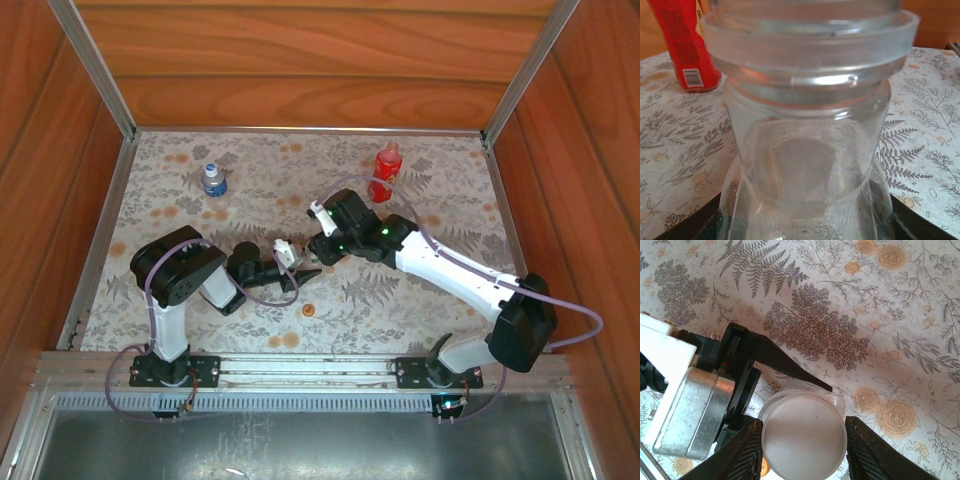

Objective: Screw on the bottle caps

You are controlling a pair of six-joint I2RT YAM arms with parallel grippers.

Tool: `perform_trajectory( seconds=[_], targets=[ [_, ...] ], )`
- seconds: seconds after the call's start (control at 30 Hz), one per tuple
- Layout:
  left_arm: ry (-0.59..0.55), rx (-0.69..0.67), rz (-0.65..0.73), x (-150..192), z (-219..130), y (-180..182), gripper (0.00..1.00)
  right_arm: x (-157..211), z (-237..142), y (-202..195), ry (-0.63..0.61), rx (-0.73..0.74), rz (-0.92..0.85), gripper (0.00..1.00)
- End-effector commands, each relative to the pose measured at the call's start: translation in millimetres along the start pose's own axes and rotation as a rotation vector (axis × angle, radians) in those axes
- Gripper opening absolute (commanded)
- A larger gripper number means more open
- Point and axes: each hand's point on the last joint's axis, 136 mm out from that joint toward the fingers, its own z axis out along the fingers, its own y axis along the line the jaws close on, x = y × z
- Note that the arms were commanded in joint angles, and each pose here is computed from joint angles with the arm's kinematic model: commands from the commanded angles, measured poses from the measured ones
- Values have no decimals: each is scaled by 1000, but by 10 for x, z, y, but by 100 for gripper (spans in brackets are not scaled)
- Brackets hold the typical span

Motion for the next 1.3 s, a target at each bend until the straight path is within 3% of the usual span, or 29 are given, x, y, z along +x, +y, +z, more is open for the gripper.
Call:
perform_trajectory(
  seconds=[0.0,0.5,1.1,1.27],
  targets=[
    [16,11,-10,73,21,-4,51,12,11,94,24,-27,-30,46],
    [17,9,-11,80,24,1,51,46,15,210,46,-43,-111,45],
    [16,4,-24,75,24,21,51,74,43,185,-107,1,-164,43],
    [15,1,-30,72,27,37,51,176,113,165,-97,3,-157,43]
  ],
)
